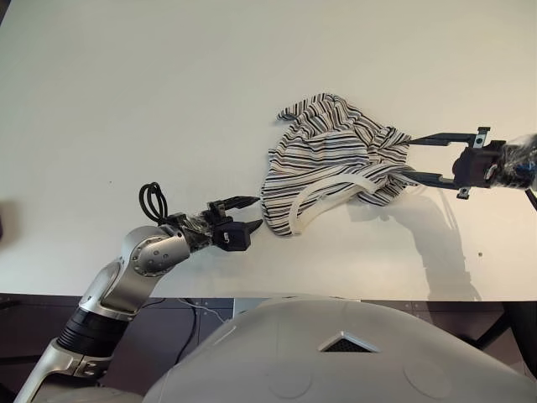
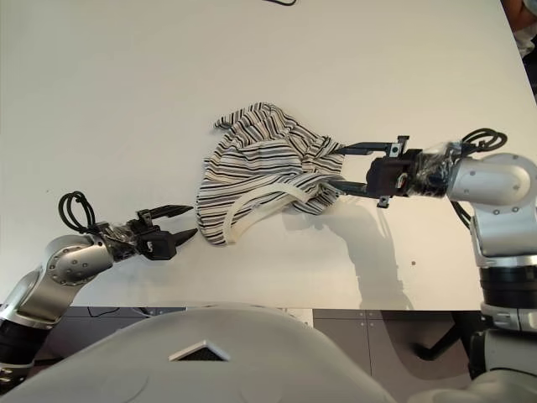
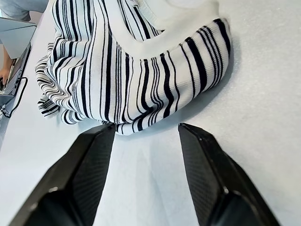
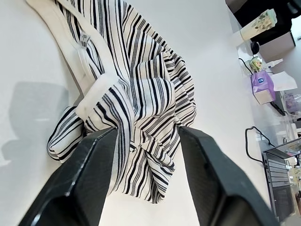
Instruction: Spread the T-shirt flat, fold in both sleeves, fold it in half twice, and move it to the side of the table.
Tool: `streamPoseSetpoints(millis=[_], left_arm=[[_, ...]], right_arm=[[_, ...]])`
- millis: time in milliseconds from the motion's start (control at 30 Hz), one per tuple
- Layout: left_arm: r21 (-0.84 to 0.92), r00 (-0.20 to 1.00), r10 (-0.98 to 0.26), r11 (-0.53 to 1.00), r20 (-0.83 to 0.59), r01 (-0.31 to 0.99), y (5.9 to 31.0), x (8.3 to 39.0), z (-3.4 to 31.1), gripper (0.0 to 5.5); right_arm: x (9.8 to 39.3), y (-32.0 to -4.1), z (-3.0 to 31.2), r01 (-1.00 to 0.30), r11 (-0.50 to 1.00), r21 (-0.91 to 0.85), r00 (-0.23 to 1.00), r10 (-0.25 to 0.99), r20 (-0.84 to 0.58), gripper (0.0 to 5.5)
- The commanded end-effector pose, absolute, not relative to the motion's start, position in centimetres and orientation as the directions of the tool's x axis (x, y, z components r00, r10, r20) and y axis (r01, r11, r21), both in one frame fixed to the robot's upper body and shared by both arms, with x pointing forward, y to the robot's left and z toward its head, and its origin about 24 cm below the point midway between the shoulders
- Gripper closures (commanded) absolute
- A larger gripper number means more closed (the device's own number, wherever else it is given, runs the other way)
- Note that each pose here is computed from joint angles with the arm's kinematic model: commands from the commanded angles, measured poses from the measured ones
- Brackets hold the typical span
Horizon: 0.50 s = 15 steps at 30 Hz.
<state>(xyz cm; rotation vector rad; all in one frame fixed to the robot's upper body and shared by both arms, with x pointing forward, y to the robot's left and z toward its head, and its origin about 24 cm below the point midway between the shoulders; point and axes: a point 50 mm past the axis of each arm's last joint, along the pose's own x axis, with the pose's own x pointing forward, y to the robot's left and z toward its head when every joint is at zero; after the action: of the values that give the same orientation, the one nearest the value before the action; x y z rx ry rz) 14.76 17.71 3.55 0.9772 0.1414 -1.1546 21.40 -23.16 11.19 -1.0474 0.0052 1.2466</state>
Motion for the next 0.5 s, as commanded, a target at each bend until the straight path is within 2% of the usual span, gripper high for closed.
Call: streamPoseSetpoints(millis=[33,133,300,500], left_arm=[[0.552,0.433,-0.672,0.043,-0.601,0.833,18.2,14.4,2.9,3.00],[0.552,0.427,-0.670,0.031,-0.608,0.833,18.4,14.6,2.9,3.00],[0.551,0.424,-0.670,0.026,-0.610,0.834,18.3,14.7,2.8,3.00],[0.547,0.420,-0.665,0.020,-0.617,0.837,18.5,14.6,2.6,3.00]], right_arm=[[19.8,-23.3,8.4,-0.694,-0.116,-0.710,0.426,0.729,-0.536,3.10],[19.6,-23.7,6.9,-0.653,-0.132,-0.745,0.470,0.701,-0.536,3.10],[20.8,-24.3,6.3,-0.591,-0.103,-0.800,0.561,0.660,-0.499,3.10],[21.2,-23.7,7.1,-0.516,-0.051,-0.855,0.596,0.695,-0.401,3.10]])
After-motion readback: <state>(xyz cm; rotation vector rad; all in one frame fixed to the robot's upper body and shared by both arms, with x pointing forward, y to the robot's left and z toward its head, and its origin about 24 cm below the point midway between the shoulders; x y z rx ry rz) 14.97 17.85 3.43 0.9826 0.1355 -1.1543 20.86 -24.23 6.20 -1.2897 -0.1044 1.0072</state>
